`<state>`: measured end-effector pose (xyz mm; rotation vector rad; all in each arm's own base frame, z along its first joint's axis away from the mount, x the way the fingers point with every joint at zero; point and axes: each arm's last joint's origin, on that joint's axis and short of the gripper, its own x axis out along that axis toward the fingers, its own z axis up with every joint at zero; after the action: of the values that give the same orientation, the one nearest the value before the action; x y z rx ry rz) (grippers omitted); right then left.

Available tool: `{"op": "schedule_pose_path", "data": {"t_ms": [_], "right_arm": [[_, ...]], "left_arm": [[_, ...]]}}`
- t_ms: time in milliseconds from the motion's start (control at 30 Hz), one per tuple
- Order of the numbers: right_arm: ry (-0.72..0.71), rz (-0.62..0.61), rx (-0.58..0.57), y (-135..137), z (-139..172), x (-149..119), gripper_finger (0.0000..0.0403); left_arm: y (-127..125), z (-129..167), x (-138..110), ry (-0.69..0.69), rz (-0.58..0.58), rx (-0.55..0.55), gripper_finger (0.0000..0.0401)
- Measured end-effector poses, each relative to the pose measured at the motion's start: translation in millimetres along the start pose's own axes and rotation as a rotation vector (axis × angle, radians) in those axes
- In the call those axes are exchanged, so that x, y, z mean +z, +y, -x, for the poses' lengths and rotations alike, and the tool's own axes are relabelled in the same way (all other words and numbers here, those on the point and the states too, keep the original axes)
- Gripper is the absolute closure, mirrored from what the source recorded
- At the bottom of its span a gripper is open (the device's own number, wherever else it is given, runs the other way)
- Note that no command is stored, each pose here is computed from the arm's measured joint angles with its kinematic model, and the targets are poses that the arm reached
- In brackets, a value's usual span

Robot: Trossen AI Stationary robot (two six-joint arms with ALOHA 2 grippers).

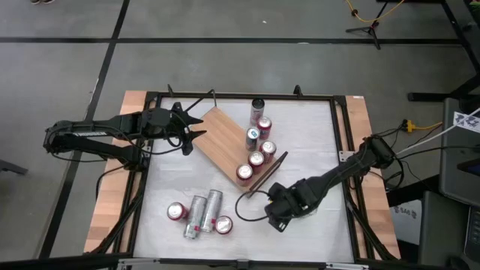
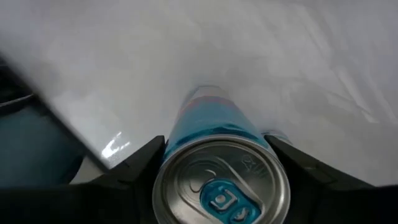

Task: Place canned beverage on shelf
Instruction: Put the left blue soda can on the shelf aligned with the other blue soda can

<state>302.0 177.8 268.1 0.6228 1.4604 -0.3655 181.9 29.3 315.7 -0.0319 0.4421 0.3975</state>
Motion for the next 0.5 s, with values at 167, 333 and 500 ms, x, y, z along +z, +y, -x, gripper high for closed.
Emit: {"op": "schedule_pose_path", "data": {"t_ms": [167,333,500], "right_arm": [[0.003,0.060,0.078,4,33,13,0.0182],[-0.013,0.111,0.179,7,74,21,0.0176],[-0.100,0.196,0.298,9,114,28,0.0178]], "left_arm": [[0,0,0,0.000,0.000,0.000,0.0220],[0,0,0,0.000,0.000,0.000,0.0220],[0,0,0,0.000,0.001,0.000,0.0220]]}}
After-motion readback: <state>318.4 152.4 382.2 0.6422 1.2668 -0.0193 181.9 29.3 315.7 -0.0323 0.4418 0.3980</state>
